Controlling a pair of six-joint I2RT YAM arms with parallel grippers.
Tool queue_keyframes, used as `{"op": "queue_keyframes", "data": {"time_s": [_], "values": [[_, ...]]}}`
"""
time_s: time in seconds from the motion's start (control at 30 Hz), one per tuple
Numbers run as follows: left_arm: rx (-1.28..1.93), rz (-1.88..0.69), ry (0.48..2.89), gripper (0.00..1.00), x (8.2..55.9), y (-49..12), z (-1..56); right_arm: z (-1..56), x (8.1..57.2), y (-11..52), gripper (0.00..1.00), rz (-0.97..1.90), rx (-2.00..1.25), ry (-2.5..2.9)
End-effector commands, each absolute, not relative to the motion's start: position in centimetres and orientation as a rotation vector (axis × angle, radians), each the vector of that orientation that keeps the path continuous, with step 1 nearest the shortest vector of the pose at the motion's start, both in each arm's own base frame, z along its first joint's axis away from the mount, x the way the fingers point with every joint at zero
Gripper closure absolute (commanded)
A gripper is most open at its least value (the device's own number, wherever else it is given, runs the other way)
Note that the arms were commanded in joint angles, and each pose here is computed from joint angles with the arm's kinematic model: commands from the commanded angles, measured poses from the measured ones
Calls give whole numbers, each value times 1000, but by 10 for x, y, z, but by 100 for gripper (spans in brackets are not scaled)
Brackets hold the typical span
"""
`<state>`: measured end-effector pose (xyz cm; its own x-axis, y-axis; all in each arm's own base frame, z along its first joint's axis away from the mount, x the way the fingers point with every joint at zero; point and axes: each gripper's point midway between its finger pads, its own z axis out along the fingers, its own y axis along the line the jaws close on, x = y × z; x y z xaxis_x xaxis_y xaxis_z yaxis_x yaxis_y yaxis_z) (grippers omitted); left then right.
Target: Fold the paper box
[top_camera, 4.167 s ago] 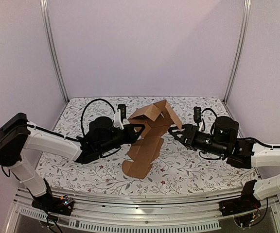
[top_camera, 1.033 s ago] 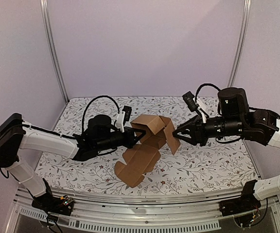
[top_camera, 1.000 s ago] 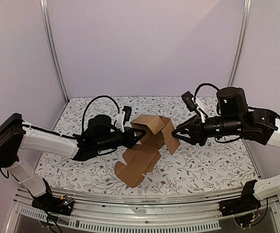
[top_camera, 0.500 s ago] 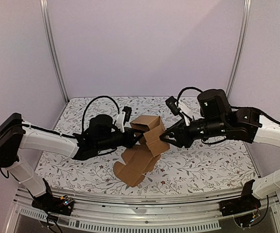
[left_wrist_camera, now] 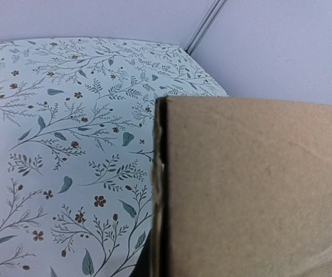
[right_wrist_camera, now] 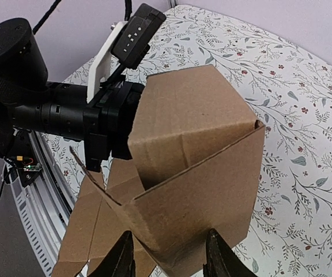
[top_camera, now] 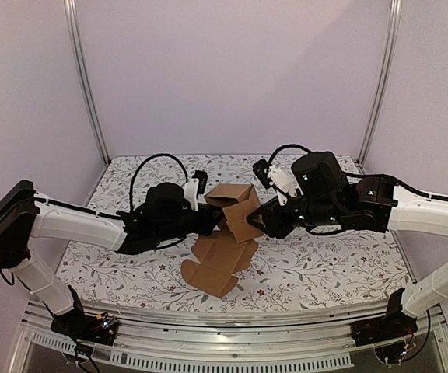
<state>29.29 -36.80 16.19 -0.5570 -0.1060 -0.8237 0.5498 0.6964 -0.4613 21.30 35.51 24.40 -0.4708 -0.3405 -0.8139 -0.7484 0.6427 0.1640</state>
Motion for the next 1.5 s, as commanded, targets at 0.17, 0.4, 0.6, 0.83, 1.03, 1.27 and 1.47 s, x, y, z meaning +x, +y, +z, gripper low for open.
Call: {"op": "queue_keyframes", "data": {"time_s": [0.17,0.4,0.6,0.83,1.03,1.27,1.47], "values": [[328,-756,1993,100,293,-370,174,237,236,368,60,509,-736,2057],[336,-675,2000,100,289,-369,176,228,247,370,60,402,-672,2043],[355,-604,1990,100,283,-371,181,225,254,369,57,338,-610,2019],[359,-565,1989,100,278,-375,184,224,261,369,57,345,-530,1988],[353,-542,1997,100,278,-380,183,218,265,376,59,346,-510,1982],[350,-561,1998,100,277,-384,184,209,267,380,62,324,-469,1981],[359,-565,2001,100,275,-388,183,199,267,386,65,323,-444,1990]]}}
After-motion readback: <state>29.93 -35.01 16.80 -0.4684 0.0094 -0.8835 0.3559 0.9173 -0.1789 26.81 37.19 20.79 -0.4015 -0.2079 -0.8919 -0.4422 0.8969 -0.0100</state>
